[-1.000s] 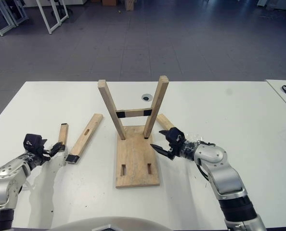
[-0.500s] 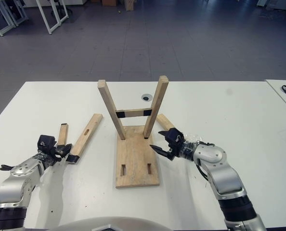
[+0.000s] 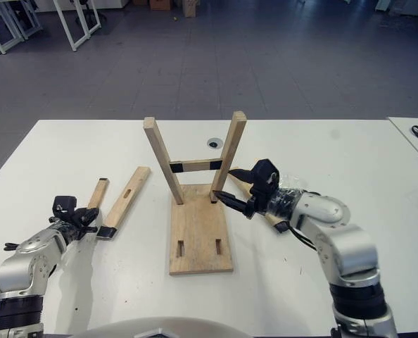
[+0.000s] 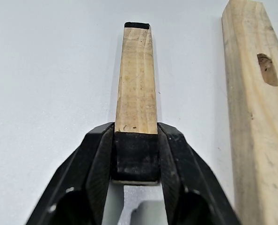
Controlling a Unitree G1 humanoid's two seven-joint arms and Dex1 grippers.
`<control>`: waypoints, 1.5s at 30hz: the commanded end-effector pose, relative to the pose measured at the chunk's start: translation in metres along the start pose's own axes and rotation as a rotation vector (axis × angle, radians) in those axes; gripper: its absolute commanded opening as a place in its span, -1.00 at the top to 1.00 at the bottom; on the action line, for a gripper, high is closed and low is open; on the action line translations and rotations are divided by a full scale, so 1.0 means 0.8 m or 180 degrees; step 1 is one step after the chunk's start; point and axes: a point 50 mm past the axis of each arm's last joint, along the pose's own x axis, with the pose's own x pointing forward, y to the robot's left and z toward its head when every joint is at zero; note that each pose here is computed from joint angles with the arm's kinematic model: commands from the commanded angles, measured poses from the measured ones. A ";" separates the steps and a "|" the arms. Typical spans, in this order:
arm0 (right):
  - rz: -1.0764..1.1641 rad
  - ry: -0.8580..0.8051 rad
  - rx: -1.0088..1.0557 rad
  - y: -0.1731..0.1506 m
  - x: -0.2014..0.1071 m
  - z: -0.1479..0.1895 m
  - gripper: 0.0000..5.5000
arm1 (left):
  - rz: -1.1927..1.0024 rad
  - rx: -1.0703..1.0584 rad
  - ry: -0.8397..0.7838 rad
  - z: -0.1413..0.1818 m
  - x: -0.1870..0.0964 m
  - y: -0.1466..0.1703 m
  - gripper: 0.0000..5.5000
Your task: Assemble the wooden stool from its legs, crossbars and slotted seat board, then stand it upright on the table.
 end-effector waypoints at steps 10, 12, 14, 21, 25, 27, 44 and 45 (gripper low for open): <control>0.0535 -0.0942 0.1028 0.020 0.008 0.069 -0.70 | 0.0040 0.1196 -0.3150 0.130 -0.053 -0.038 0.52; 0.0561 -0.1152 0.1174 0.018 0.012 0.082 -0.70 | -0.0164 0.1468 -0.3610 0.153 -0.073 -0.064 0.52; 0.0596 -0.1315 0.1304 0.015 0.015 0.094 -0.70 | -0.0405 0.1649 -0.3934 0.170 -0.089 -0.090 0.52; 0.0813 -0.1749 0.1639 0.014 0.024 0.133 -0.70 | -0.1454 0.2175 -0.4220 0.188 -0.100 -0.159 0.52; 0.0984 -0.1801 0.1561 0.020 0.035 0.153 -0.70 | -0.1759 0.2238 -0.4003 0.174 -0.095 -0.167 0.52; 0.1036 -0.1833 0.1513 0.022 0.038 0.160 -0.70 | -0.1803 0.2256 -0.3950 0.170 -0.094 -0.168 0.52; 0.0970 -0.1842 0.2015 0.007 0.051 0.162 0.20 | -0.1811 0.2362 -0.3905 0.168 -0.093 -0.168 0.52; 0.0968 -0.1817 0.2026 0.006 0.050 0.160 0.27 | -0.1810 0.2361 -0.3903 0.169 -0.093 -0.167 0.52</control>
